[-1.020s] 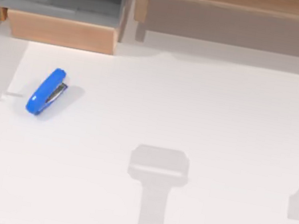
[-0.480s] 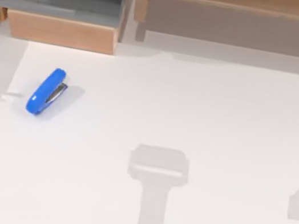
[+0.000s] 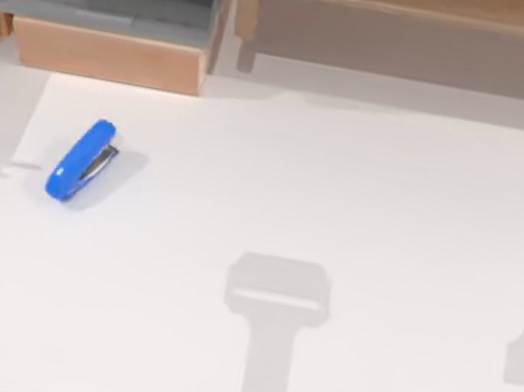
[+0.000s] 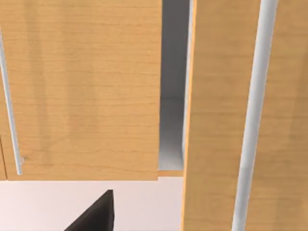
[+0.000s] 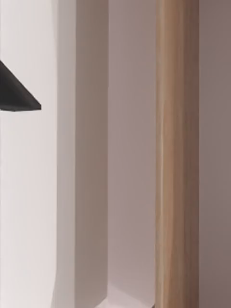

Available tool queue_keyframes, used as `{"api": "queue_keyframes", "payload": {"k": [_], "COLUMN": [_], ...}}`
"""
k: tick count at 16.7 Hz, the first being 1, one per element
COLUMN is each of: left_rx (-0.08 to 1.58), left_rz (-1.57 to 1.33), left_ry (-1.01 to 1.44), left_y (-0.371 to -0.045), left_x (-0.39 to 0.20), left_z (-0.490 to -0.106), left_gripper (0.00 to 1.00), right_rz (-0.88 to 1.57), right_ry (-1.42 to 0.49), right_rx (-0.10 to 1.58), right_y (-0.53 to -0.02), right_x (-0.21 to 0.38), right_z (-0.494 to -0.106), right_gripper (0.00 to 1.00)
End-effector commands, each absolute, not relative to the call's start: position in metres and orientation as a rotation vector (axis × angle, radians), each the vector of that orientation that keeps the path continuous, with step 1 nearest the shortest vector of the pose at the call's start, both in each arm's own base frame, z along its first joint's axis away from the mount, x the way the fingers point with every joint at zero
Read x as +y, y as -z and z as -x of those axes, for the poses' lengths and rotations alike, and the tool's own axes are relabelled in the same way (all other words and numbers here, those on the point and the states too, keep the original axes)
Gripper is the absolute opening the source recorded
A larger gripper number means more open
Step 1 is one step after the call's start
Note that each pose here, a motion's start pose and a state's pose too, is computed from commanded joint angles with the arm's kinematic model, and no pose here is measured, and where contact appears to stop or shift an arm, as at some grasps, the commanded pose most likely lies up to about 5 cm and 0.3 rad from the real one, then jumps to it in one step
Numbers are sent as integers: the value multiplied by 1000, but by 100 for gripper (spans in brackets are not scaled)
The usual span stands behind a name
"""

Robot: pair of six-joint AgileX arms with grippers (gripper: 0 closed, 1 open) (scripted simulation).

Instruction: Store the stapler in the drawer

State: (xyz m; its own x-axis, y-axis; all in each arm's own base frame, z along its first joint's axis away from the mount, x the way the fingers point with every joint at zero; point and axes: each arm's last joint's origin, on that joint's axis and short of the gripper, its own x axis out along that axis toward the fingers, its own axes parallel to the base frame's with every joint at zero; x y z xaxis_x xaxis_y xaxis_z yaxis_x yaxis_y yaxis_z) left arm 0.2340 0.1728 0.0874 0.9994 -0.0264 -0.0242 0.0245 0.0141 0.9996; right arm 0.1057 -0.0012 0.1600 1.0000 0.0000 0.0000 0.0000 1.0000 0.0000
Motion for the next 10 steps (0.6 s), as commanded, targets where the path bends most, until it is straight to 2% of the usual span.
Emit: {"api": "queue_keyframes", "payload": {"k": [10], "left_rx": [-21], "left_rz": [-1510], "left_ry": [88], "left_y": [-90], "left_x": [162], "left_z": [-229], "left_gripper": [100], "right_rz": [0], "right_ry": [0], "right_rx": [0], "right_y": [-160], "right_x": [-1], "right_z": [-106], "right_gripper": [100]}}
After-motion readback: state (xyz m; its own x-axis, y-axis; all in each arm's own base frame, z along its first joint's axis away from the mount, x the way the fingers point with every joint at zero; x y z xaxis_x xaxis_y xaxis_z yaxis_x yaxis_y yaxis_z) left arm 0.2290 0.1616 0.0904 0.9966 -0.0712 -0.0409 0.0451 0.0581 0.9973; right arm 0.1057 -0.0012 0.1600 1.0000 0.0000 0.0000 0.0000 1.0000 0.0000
